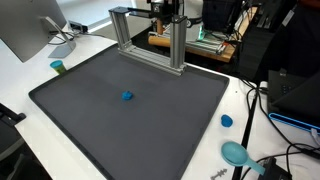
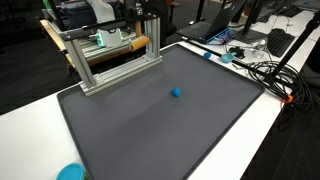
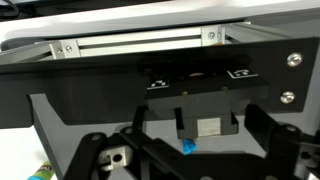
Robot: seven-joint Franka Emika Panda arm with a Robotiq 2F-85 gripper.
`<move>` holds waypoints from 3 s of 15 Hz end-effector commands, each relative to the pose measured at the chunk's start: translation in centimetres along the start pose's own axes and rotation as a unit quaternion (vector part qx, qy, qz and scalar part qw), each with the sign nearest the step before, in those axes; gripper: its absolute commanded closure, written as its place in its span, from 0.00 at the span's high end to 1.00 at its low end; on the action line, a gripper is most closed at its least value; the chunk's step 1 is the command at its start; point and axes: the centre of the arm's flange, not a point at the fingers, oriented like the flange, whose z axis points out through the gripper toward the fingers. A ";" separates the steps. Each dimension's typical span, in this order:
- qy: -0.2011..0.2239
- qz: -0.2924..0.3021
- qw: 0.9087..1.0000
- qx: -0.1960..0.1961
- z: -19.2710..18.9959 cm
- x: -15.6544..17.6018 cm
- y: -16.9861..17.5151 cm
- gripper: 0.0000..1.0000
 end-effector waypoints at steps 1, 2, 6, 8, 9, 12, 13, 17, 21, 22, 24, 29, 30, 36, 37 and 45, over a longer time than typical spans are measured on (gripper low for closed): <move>0.000 0.001 1.000 0.000 0.0 0.0 0.0 1.00; 0.001 -0.001 1.000 -0.002 0.1 0.0 -0.1 1.00; 0.003 0.004 0.999 -0.038 -0.6 -0.3 -0.1 1.00; 0.016 0.005 0.999 -0.045 -1.5 -0.3 -0.3 1.00; 0.021 0.002 0.999 -0.048 -1.7 -0.2 -0.5 1.00; 0.017 -0.006 0.999 -0.026 -1.4 0.4 -1.2 1.00; 0.013 -0.007 1.000 -0.022 -1.0 0.7 -1.3 1.00; 0.001 -0.013 1.000 -0.010 -0.2 0.8 -1.6 0.88; -0.004 -0.035 0.999 0.003 0.4 0.8 -1.8 0.76; -0.008 -0.039 0.999 0.005 0.5 0.8 -1.8 0.79; -0.017 -0.036 0.999 0.006 0.7 0.6 -1.7 0.77; -0.014 -0.040 0.998 0.037 1.0 0.0 -0.1 0.73; -0.014 -0.040 0.998 0.042 1.0 -0.1 0.2 0.74; -0.009 -0.042 0.997 0.060 1.1 -0.6 0.5 0.43; -0.010 -0.039 0.997 0.059 1.1 -0.6 0.5 0.37; 0.010 0.032 0.999 0.027 0.1 -0.9 -0.2 0.27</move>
